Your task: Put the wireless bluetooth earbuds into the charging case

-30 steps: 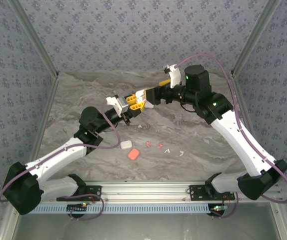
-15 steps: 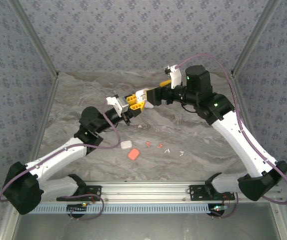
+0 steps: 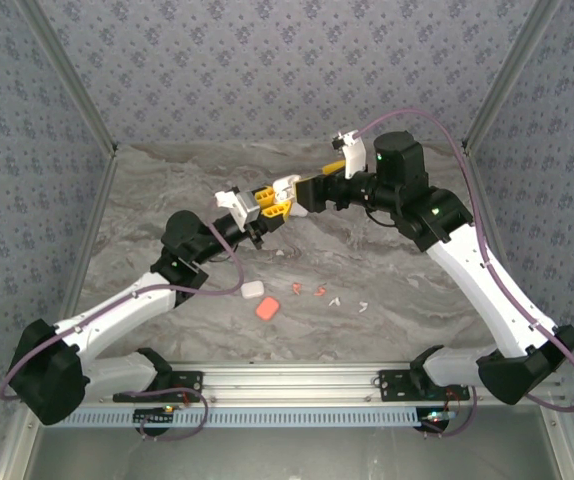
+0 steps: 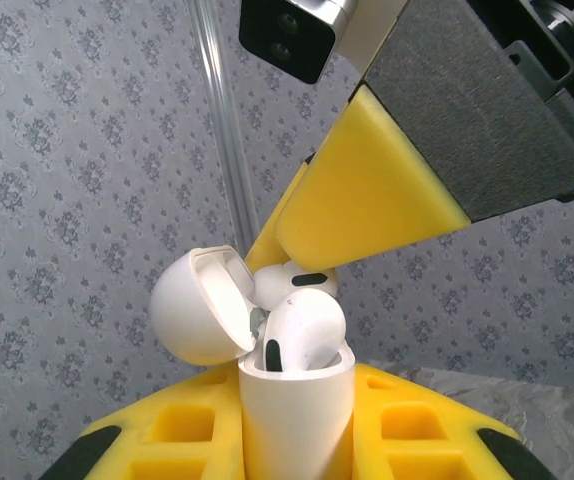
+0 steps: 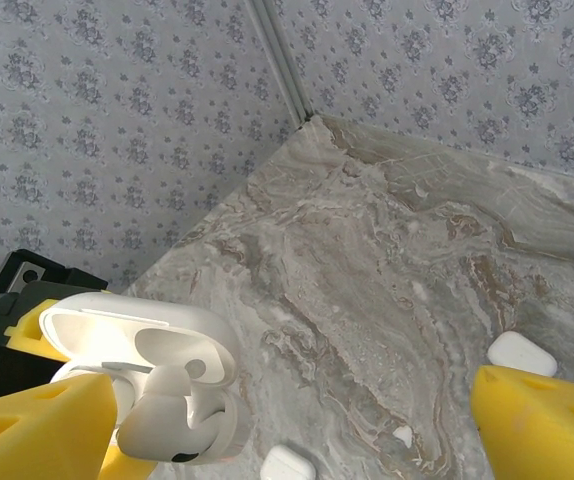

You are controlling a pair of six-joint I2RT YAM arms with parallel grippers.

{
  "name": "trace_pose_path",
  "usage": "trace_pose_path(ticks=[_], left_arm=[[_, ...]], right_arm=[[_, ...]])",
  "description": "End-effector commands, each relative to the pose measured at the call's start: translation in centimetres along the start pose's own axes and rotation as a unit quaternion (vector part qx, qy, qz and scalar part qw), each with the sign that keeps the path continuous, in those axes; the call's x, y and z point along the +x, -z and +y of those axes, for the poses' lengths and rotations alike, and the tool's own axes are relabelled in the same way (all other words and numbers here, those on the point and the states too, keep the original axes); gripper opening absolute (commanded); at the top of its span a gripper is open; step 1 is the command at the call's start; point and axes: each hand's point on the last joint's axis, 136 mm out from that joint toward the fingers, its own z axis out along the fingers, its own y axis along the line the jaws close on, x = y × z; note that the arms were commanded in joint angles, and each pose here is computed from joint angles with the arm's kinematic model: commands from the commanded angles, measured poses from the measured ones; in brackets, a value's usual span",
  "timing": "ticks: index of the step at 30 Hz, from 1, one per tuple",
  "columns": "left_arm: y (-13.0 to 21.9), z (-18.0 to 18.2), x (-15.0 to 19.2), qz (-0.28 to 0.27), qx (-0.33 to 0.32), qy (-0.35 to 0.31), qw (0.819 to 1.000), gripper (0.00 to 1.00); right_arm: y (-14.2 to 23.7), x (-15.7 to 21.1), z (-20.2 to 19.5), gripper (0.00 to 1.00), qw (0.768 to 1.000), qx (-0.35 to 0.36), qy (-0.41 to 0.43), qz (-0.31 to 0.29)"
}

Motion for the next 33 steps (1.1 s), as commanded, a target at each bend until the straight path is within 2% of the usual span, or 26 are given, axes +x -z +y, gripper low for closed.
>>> trace_pose_path(ticks=[1,18,21,24,29,33], left_arm=[[-0.3,0.3,-3.3,-0.045,-0.006,-0.013,0.999,0.0],[-0.5,0.4,-3.0,-0.041,-0.006,-0.009,0.999,0.0],[-0.5,0.3,-2.8,-0.038,-0.002,-0.005,0.999,0.0],[-0.5,-0.1,-2.4,-0.033,0.009,0.003,0.999,0.0],[-0.6,-0.9,-2.2,-0.031,0.032,0.017,0.999,0.0],[-0.8,-1.2,-2.2,-0.03,0.046,0.025,0.998,0.0]], right_arm=[[0.8,0.3,-0.4,0.93,1.0,0.014,0.007,0.003],[1.4,0.7,-1.0,0.94,1.0,0.022,0.005,0.005],[2.5,-0.5,-0.3,0.98,1.0,-0.015,-0.007,-0.025],[3.7,-1.6,0.0,1.0,0.994,-0.083,-0.047,-0.062],[2.7,-0.5,1.3,1.0,0.983,-0.167,-0.064,-0.042],[1.3,-0.4,2.5,1.0,0.977,-0.203,-0.063,-0.026]])
